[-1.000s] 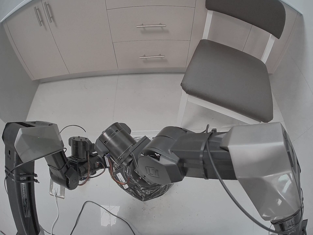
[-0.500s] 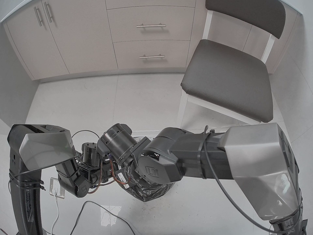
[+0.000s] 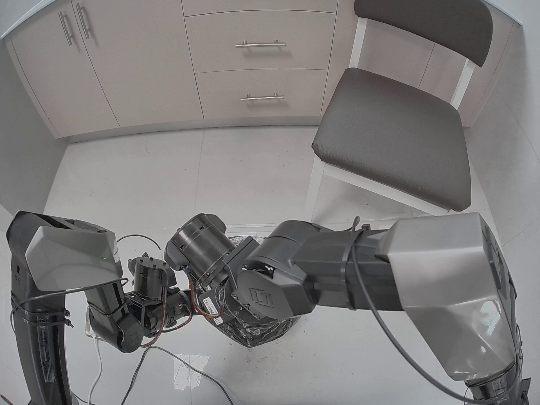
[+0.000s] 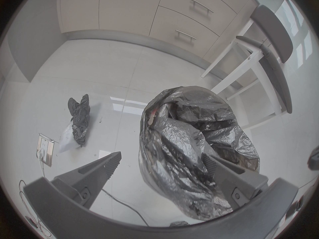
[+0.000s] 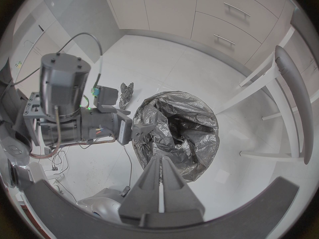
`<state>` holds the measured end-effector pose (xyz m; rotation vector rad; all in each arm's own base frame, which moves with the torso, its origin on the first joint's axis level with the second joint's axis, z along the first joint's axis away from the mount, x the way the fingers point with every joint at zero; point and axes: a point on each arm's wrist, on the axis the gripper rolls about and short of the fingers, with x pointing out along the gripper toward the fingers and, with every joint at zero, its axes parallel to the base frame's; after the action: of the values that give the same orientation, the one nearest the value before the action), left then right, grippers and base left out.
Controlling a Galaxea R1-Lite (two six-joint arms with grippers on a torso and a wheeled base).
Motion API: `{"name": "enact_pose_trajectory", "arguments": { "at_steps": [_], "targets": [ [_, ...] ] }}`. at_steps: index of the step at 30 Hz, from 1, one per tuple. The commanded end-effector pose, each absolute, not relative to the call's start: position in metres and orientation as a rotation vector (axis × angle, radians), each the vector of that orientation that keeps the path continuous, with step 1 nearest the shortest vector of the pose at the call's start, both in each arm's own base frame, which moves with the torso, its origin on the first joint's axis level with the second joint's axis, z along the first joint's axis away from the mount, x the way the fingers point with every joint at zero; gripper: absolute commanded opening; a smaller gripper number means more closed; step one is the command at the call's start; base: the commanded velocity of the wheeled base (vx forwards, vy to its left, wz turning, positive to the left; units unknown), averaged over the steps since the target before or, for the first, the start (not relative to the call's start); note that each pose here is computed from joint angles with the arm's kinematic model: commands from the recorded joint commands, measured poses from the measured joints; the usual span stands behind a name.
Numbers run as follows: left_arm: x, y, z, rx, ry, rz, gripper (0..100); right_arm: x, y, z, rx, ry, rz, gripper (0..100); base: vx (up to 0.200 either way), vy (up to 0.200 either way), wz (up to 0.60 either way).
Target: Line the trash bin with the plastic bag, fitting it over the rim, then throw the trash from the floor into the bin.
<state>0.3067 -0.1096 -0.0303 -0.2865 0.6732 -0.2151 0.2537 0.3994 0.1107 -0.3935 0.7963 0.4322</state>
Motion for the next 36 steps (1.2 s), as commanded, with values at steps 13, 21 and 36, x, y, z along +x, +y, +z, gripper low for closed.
{"name": "enact_pose_trajectory", "arguments": {
  "at_steps": [13, 21, 36],
  "targets": [
    [0.289, -0.109, -0.033, -0.281, 0.689, -0.231, 100, 0.253, 0.400, 0.111, -0.395, 0.795, 0.434, 0, 0.000, 0.000, 0.00],
    [0.276, -0.113, -0.033, -0.273, 0.690, -0.255, 100, 0.253, 0.400, 0.111, -0.396, 0.794, 0.433, 0, 0.000, 0.000, 0.00],
    [0.295, -0.119, -0.059, -0.258, 0.705, -0.248, 100, 0.253, 0.401, 0.105, -0.403, 0.800, 0.426, 0, 0.000, 0.000, 0.00]
  ]
}}
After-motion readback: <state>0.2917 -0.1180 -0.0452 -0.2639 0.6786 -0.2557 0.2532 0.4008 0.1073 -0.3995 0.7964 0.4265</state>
